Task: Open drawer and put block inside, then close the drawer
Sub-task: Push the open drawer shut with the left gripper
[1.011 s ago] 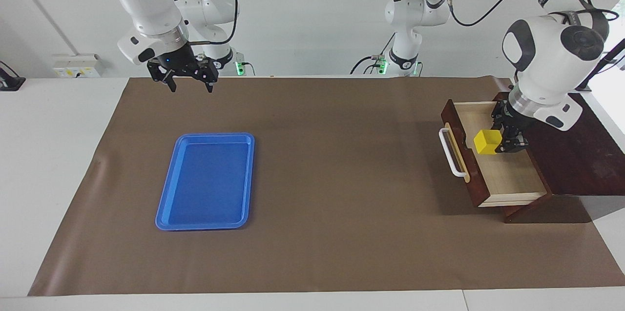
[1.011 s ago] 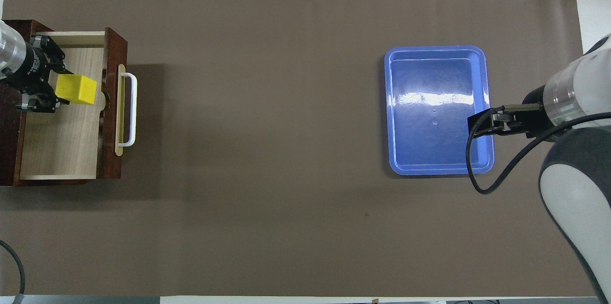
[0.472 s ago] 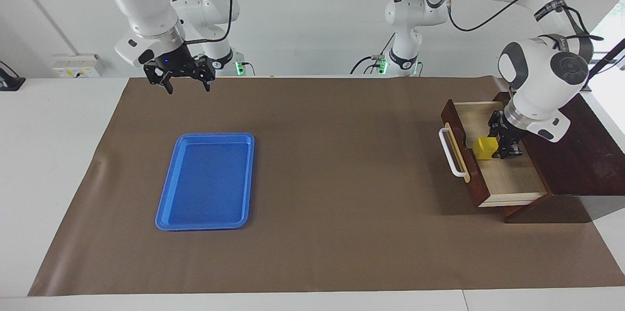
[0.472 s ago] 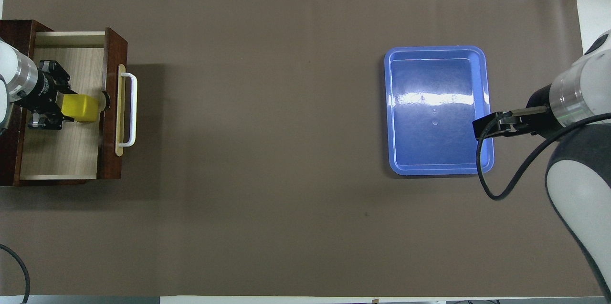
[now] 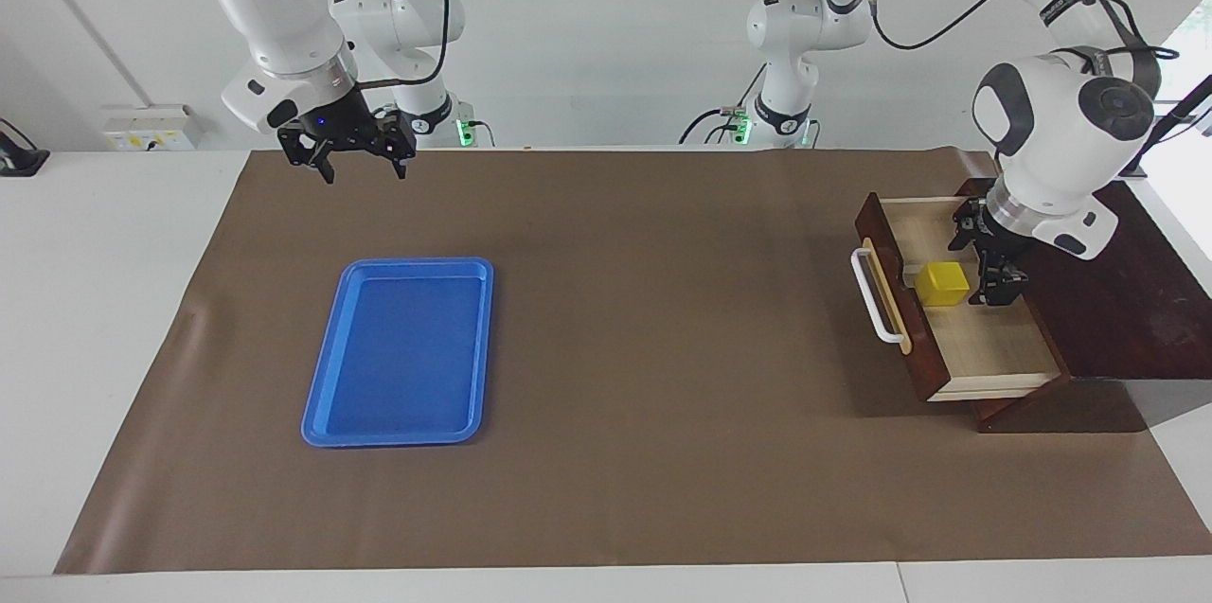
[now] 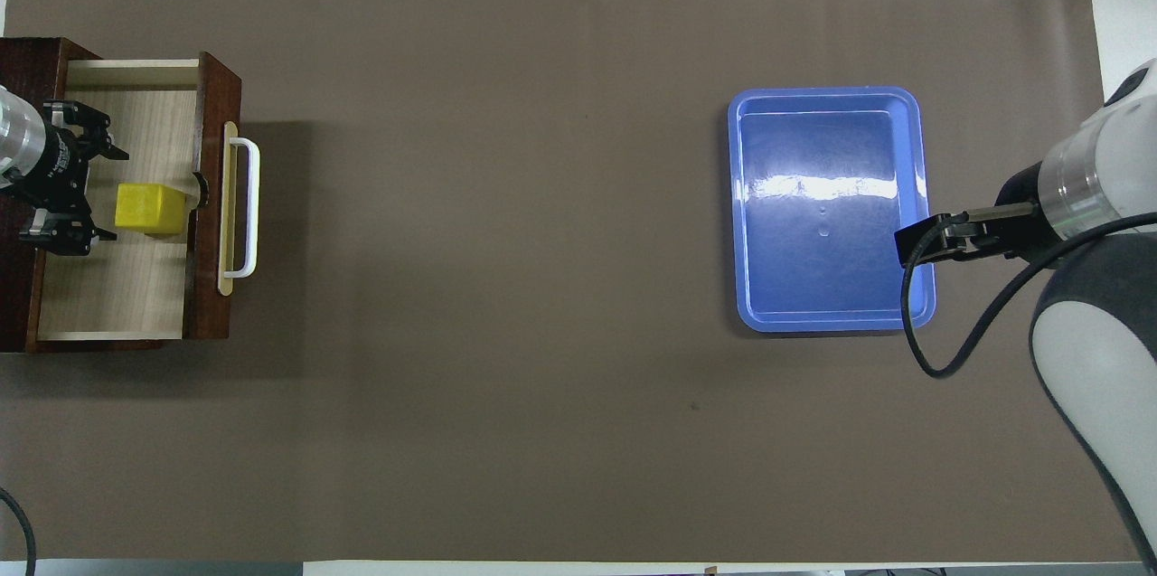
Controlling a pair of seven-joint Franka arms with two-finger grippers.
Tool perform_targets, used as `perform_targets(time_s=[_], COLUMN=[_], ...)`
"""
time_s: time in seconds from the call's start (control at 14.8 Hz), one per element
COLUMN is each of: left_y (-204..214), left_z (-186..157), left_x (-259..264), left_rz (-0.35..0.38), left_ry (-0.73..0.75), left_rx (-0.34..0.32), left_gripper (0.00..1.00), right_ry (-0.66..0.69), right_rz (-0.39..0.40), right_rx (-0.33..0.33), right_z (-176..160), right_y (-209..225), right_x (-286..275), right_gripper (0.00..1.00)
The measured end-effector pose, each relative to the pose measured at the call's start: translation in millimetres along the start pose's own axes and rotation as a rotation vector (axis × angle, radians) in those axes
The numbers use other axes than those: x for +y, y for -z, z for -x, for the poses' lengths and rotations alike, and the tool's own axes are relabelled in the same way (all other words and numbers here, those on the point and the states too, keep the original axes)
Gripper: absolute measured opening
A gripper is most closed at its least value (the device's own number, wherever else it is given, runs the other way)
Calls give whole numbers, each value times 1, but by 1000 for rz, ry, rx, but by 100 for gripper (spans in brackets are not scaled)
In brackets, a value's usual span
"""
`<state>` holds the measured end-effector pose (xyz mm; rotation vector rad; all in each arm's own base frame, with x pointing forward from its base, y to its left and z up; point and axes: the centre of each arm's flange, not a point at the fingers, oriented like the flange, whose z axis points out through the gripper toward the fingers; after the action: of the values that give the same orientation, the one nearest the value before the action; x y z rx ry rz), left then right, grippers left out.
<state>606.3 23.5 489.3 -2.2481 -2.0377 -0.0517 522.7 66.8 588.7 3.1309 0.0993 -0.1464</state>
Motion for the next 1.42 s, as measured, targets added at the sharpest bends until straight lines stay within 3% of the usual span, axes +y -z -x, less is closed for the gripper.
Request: perform_targets(time_s=[0.2,0.34,0.47,0.81,1.42], left_y=[34,30,15,-25,-27], left_z=[63,107,127,129,82], left_x=[6,5,3,-6,-3], left_rz=[19,11,4,13,55], left_ry=[-11,-24,-37,-41,-8], left_rx=[-7,-4,-3,-6,-14], left_gripper=[100,100,100,100,100], right_ry=[0,0,0,-7,-16], right_rz=[0,0,0,0,-1], right_rx=[-1,-3,-4,-4,-3], right_z=[0,0,0,0,0], right_y=[-1,-1,-2,-2,-1], right_x=[0,0,0,4,9], right_gripper=[100,100,100,100,100])
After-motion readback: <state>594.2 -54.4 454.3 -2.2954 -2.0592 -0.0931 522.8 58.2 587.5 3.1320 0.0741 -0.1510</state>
